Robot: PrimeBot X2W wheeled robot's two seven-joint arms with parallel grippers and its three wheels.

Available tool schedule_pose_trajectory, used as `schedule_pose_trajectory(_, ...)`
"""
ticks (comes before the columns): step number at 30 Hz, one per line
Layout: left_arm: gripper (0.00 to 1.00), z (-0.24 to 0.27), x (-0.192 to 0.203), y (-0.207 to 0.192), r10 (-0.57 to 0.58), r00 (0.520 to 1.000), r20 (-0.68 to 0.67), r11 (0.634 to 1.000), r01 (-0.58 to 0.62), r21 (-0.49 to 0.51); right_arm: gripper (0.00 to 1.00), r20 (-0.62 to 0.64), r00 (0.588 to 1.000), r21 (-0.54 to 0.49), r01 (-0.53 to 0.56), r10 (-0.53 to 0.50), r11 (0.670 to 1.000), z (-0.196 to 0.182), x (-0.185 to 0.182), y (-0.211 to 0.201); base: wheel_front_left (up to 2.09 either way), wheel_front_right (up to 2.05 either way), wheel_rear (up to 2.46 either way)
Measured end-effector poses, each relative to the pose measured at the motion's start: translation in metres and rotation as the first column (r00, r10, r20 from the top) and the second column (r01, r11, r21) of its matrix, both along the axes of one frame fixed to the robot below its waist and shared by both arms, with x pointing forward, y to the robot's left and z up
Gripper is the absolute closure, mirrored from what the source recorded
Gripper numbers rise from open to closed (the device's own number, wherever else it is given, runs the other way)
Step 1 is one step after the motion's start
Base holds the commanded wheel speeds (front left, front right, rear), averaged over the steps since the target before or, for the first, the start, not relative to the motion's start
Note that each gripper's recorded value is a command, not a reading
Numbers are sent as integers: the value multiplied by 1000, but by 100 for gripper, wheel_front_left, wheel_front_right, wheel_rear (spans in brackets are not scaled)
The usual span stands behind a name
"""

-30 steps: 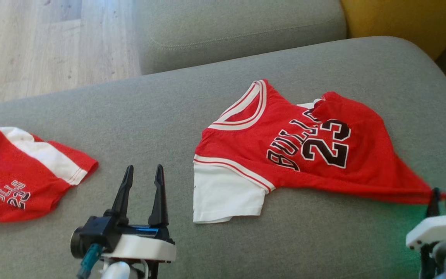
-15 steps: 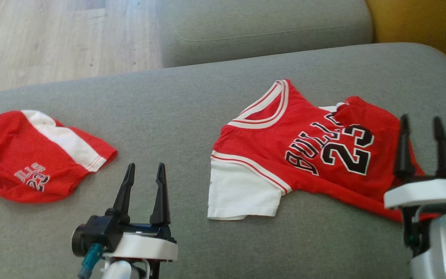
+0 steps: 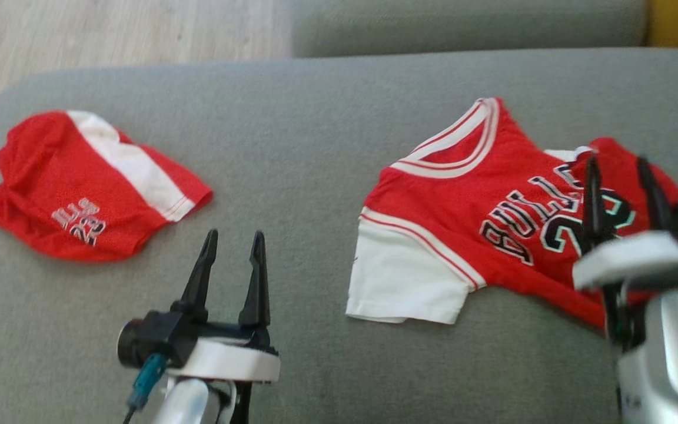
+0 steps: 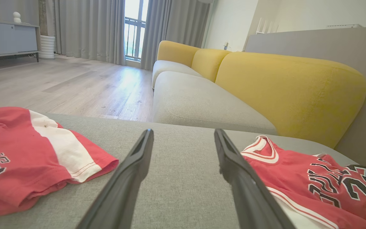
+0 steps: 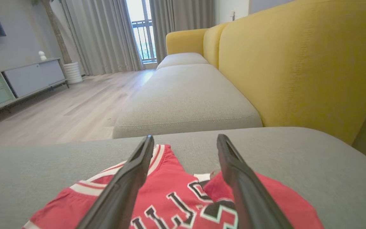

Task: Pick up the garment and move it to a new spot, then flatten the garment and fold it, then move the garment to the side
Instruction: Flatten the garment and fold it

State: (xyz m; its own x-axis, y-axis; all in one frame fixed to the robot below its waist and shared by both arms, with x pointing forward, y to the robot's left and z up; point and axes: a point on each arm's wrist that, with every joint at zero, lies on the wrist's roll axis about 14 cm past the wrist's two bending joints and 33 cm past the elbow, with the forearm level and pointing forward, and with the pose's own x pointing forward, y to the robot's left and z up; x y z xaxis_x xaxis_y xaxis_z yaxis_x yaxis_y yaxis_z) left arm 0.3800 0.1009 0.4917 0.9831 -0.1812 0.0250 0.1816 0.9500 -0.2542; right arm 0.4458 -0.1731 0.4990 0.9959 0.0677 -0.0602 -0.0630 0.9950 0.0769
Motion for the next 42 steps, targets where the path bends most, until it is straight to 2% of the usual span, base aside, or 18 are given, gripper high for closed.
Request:
schedule_pose_trajectory(2, 0, -1, 2, 1, 2, 1000, -2, 1000, -2, 2, 0, -27, 1000, -16, -5, 4, 1000, -2, 12, 2, 0, 0, 0)
schedule_pose_trajectory(7, 0, -7, 10, 6, 13, 1000, -19, 1000, -13, 11, 0, -219, 975, -45, -29, 19, 999, -28, 64, 16, 0, 0, 0)
schedule_pose_trajectory(11, 0, -13, 10, 13, 35, 999, -40, 999, -34, 10, 0, -388, 921, -41, -54, 34, 998, -62, 86, 32, 0, 0, 0)
schedule_pose_trajectory(13, 0, -15, 9, 18, 48, 998, -48, 999, -48, 13, 0, -473, 880, -30, -64, 42, 997, -80, 89, 39, 0, 0, 0)
schedule_pose_trajectory(16, 0, -21, 8, 23, 65, 996, -67, 998, -64, 19, 0, -547, 836, -44, -67, 32, 997, -99, 93, 42, 0, 0, 0)
schedule_pose_trajectory(21, 0, -28, 9, 29, 83, 993, -88, 996, -81, 22, 0, -597, 802, -92, -69, 0, 993, -114, 107, 37, 0, 0, 0)
schedule_pose_trajectory(31, 0, -40, 16, 34, 94, 988, -125, 995, -92, 24, 1, -664, 748, -120, -100, -5, 988, -131, 130, 44, 0, 0, 0)
schedule_pose_trajectory(32, 0, -41, 16, 34, 95, 987, -126, 995, -92, 25, 100, -670, 742, -120, -105, -2, 987, -133, 132, 45, 0, 0, 0)
schedule_pose_trajectory(36, 0, -39, 20, 35, 100, 988, -122, 995, -98, 24, 100, -672, 740, -95, -123, 28, 988, -134, 139, 56, 0, 0, 0)
schedule_pose_trajectory(42, 0, -36, 19, 37, 108, 987, -121, 994, -108, 8, 100, -587, 804, -78, -171, 93, 982, -125, 148, 78, 0, 0, 0)
